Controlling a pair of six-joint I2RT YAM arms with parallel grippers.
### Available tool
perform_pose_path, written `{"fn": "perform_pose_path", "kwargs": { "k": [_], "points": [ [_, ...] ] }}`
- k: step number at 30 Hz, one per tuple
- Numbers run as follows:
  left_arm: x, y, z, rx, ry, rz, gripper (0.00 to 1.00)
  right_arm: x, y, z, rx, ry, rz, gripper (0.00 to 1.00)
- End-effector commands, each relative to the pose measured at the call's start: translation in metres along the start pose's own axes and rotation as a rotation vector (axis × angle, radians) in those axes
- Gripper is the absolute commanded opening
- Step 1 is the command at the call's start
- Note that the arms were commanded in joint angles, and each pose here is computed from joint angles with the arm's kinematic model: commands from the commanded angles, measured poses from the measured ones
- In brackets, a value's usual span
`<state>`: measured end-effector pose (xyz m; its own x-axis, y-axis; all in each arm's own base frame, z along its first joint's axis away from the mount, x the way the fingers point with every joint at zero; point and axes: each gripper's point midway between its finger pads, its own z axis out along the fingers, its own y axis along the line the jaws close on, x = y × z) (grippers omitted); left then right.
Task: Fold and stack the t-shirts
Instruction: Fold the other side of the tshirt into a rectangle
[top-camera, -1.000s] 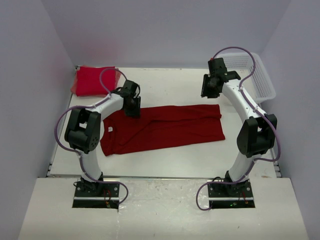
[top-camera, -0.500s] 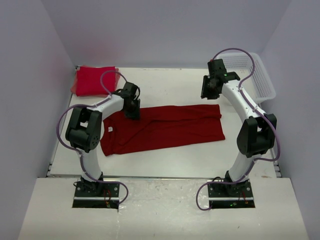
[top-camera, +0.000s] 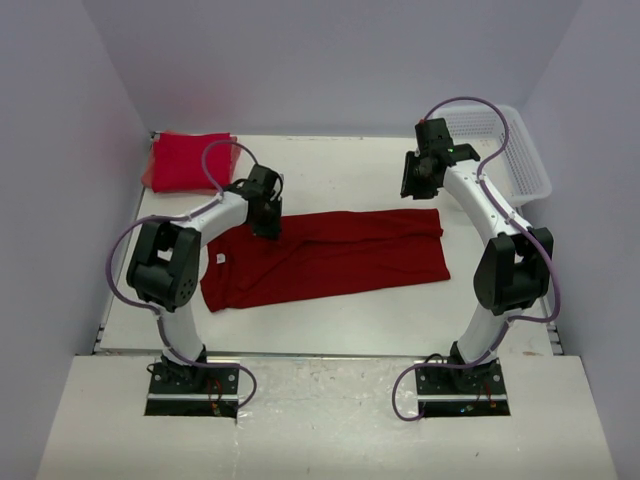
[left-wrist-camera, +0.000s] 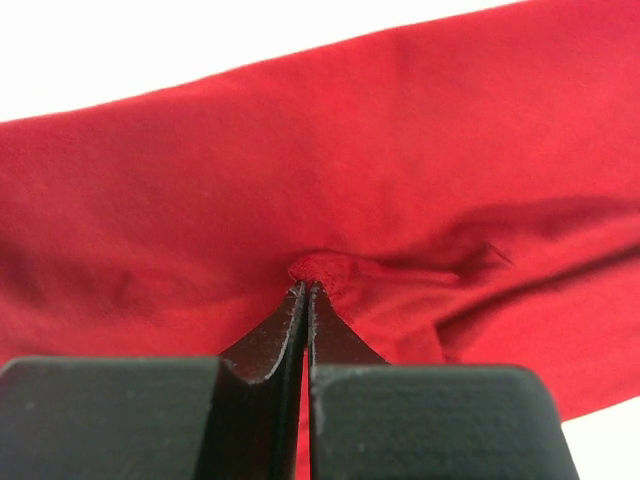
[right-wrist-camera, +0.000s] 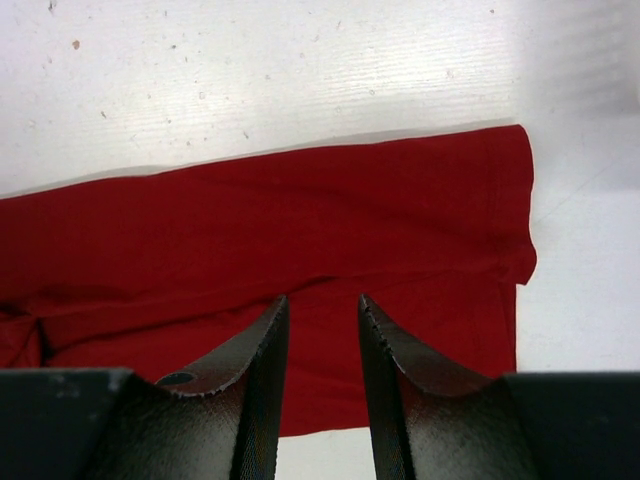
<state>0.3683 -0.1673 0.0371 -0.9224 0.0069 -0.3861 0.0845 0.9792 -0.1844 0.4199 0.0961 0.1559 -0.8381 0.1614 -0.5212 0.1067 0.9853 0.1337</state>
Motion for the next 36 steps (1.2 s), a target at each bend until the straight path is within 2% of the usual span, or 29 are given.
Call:
{"fn": "perform_pose_path", "kwargs": {
  "k": [1, 9, 15, 18, 20, 22, 26, 27, 28, 31, 34, 36],
  "points": [
    [-0.012, -0.025, -0.030, 0.049, -0.097, 0.042, 0.00, -0.010, 0.007, -0.009, -0.028, -0.040, -0.020, 0.35],
    [0.030, -0.054, -0.056, 0.127, -0.095, 0.064, 0.00, -0.009, 0.011, -0.004, -0.028, -0.031, -0.026, 0.35],
    [0.095, -0.089, -0.071, 0.210, -0.057, 0.080, 0.00, -0.009, 0.010, -0.005, -0.020, -0.035, -0.027, 0.35],
    [0.125, -0.106, -0.076, 0.236, -0.031, 0.132, 0.01, -0.009, 0.012, -0.005, -0.027, -0.033, -0.027, 0.35],
    [0.127, -0.108, -0.080, 0.226, -0.054, 0.150, 0.12, -0.009, 0.012, -0.003, -0.027, -0.029, -0.027, 0.35],
    [0.124, -0.104, -0.084, 0.188, -0.073, 0.151, 0.15, -0.008, 0.013, -0.003, -0.030, -0.025, -0.028, 0.35],
    [0.103, -0.101, -0.092, 0.124, -0.139, 0.161, 0.43, -0.008, 0.015, -0.005, -0.035, -0.027, -0.034, 0.35],
    [0.102, -0.096, -0.091, 0.082, -0.122, 0.163, 0.43, -0.007, 0.016, -0.006, -0.037, -0.027, -0.036, 0.35],
    [0.083, -0.094, -0.098, 0.027, -0.181, 0.142, 0.43, -0.007, 0.016, -0.006, -0.039, -0.027, -0.038, 0.35],
    [0.055, -0.087, -0.108, -0.057, -0.253, 0.086, 0.38, -0.006, 0.016, -0.008, -0.038, -0.028, -0.042, 0.35],
    [0.035, -0.070, -0.102, -0.061, -0.248, -0.011, 0.00, -0.006, 0.017, -0.010, -0.043, -0.031, -0.046, 0.35],
    [0.023, -0.053, -0.091, -0.023, -0.212, -0.089, 0.00, -0.005, 0.022, -0.011, -0.064, -0.027, -0.052, 0.33]
  ]
}}
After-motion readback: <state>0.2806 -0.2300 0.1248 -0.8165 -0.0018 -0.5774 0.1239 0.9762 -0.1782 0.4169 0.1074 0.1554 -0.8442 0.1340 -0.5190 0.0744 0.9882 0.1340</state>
